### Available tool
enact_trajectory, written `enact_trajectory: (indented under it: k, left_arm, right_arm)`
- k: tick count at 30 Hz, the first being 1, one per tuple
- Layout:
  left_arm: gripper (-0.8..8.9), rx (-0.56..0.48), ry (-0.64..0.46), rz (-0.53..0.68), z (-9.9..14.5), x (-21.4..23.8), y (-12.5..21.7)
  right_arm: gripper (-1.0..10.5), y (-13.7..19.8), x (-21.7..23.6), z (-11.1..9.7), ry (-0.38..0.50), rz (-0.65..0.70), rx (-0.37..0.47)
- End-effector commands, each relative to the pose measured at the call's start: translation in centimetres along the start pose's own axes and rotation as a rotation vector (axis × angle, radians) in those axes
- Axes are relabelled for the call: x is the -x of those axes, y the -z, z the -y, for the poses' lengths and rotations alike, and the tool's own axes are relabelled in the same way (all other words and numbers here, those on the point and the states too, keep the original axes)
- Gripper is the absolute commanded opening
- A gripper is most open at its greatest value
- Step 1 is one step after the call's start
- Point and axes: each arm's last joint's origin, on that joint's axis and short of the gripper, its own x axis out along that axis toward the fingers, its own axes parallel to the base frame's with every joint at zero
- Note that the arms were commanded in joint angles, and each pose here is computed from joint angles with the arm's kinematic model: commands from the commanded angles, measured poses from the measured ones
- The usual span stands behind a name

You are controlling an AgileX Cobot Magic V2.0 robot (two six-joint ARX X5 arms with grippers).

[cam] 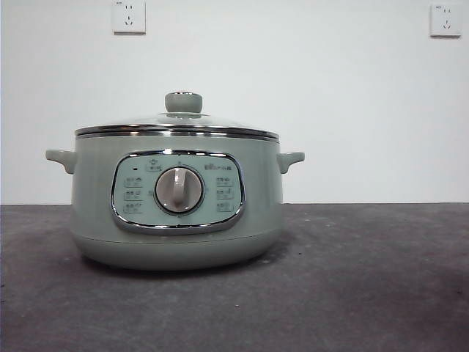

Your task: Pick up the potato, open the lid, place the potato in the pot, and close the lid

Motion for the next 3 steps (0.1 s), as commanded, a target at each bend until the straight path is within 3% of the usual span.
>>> enact_trajectory:
  k: [1, 3]
  left_arm:
    - [-0.02, 0.006, 0.005, -0.004, 0.03, -0.1, 0.28]
    - [-0.02, 0.006, 0.005, -0.004, 0.03, -0.1, 0.28]
  right_arm:
    - [0.0, 0.24, -0.1, 0.0, 0.005, -0.003, 0.0]
    - [0.0, 0.24, -0.1, 0.0, 0.005, -0.003, 0.0]
